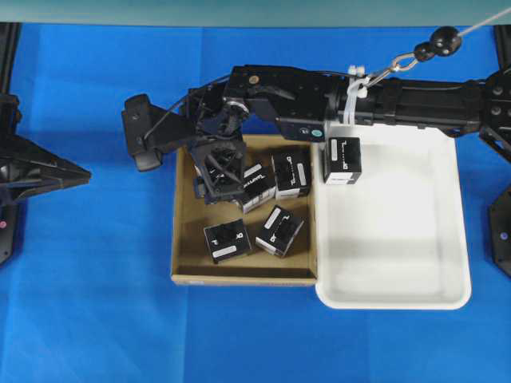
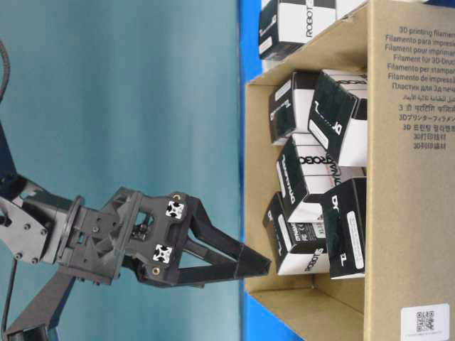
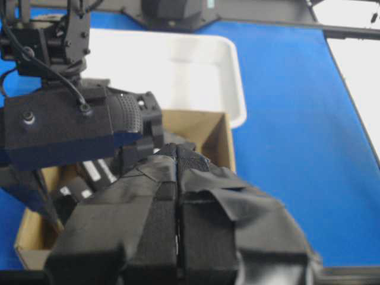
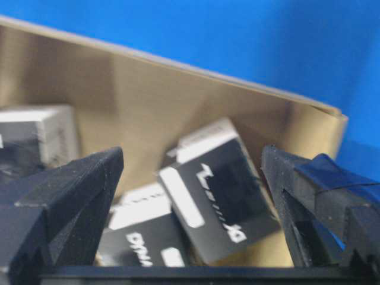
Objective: Pick a box that is randomly placed inside the cardboard box.
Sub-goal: 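Lower the open right gripper onto a black-and-white box near the box's left side, then close the right gripper around the black-and-white box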
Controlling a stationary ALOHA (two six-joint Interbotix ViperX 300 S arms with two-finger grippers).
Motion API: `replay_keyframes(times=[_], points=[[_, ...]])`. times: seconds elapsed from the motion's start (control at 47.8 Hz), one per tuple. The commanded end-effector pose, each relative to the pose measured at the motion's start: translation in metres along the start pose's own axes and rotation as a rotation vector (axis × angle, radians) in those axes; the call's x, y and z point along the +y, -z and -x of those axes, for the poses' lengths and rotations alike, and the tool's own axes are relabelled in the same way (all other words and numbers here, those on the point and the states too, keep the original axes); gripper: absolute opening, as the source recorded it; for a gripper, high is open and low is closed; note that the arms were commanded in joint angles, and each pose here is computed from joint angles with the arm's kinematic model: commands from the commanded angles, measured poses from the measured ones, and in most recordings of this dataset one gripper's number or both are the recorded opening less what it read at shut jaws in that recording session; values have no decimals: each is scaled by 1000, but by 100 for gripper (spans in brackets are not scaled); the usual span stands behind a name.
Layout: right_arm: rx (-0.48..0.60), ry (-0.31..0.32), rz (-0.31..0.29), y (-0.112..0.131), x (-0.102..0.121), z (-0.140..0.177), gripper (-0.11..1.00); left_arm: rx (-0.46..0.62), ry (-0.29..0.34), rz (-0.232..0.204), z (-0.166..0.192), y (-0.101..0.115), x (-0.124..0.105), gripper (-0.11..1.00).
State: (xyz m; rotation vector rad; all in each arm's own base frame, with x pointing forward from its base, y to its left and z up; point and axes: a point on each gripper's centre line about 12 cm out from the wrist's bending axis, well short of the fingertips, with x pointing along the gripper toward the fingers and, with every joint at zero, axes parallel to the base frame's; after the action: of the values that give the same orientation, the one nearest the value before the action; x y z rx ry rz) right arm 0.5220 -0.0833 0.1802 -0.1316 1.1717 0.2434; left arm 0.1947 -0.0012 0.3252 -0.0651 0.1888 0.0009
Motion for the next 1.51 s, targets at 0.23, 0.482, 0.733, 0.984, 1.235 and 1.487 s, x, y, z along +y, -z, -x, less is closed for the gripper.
replay_keyframes(times=[0.23, 0.482, 0.733, 0.984, 1.235, 1.487], points=[[4, -13, 7, 5, -7, -1, 99, -25, -8, 0, 1, -11, 1, -7], [37, -47, 57, 12, 6, -17, 99, -25, -8, 2, 1, -11, 1, -7], [38, -40, 139, 15, 6, -19, 99, -32, -20, 5, 2, -13, 3, -7], [33, -22, 162, 11, 6, -19, 99, -47, -19, 4, 6, -16, 3, -7], [55, 3, 215, 13, 2, -21, 99, -49, -19, 4, 6, -17, 3, -7], [75, -2, 249, 17, 2, -34, 99, -47, -19, 5, 5, -16, 3, -7]])
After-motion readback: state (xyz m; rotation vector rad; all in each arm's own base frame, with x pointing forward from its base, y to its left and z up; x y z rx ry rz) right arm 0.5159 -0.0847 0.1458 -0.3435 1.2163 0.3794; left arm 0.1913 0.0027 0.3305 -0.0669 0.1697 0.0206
